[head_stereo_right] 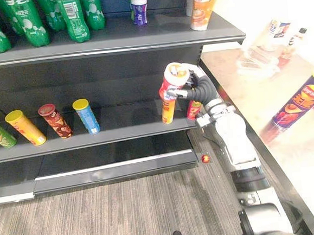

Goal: Put the gum and the chips on the shelf.

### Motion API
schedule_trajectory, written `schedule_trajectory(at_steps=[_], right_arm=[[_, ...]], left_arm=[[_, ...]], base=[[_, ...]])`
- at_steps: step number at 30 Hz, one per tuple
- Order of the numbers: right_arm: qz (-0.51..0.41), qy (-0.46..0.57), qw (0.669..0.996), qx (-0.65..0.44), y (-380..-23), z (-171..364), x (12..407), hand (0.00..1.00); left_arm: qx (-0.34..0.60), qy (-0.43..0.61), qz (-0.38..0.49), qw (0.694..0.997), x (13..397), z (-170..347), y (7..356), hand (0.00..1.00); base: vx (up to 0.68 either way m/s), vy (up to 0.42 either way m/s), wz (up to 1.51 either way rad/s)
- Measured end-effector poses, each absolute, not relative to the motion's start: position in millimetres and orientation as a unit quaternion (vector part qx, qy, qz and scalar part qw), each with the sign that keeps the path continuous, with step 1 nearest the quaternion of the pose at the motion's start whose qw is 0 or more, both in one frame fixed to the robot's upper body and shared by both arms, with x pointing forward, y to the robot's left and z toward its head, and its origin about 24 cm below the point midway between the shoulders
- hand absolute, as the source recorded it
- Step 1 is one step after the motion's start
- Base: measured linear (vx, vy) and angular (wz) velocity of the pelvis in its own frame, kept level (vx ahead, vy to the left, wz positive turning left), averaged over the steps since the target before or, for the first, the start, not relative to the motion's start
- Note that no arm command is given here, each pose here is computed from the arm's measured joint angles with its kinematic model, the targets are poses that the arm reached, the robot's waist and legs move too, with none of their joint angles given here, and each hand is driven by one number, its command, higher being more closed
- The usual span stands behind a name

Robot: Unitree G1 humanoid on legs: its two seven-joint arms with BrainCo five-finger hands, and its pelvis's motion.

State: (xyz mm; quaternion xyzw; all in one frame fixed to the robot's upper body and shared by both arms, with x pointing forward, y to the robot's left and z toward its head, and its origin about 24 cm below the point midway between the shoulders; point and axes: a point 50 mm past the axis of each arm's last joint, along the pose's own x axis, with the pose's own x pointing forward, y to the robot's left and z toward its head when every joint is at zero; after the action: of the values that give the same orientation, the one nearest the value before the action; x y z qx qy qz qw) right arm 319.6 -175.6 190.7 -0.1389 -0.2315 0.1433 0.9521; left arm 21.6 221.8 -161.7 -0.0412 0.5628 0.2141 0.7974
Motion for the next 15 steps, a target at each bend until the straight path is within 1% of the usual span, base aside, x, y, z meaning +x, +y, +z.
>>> schedule_trajectory(at_steps=[6, 10, 15], right_arm=[[0.125, -0.217, 0.957, -0.149, -176, 207, 342, 1.00], [0.121, -0.214, 0.957, -0.155, -166, 223, 356, 1.00], [0.086, -0.207, 0.960, -0.170, -172, 245, 373, 1.00]], left_arm=[[-0.041, 0.565, 0.214, 0.796, 21, -162, 222, 0.00], [-0.042, 0.572, 0.213, 0.791, 21, -162, 222, 0.00], [-0.043, 0.569, 0.212, 0.793, 24, -161, 222, 0.00]], base=[[0.01, -0.016, 0.15], [-0.02, -0.028, 0.16], [-0.04, -0.028, 0.19]])
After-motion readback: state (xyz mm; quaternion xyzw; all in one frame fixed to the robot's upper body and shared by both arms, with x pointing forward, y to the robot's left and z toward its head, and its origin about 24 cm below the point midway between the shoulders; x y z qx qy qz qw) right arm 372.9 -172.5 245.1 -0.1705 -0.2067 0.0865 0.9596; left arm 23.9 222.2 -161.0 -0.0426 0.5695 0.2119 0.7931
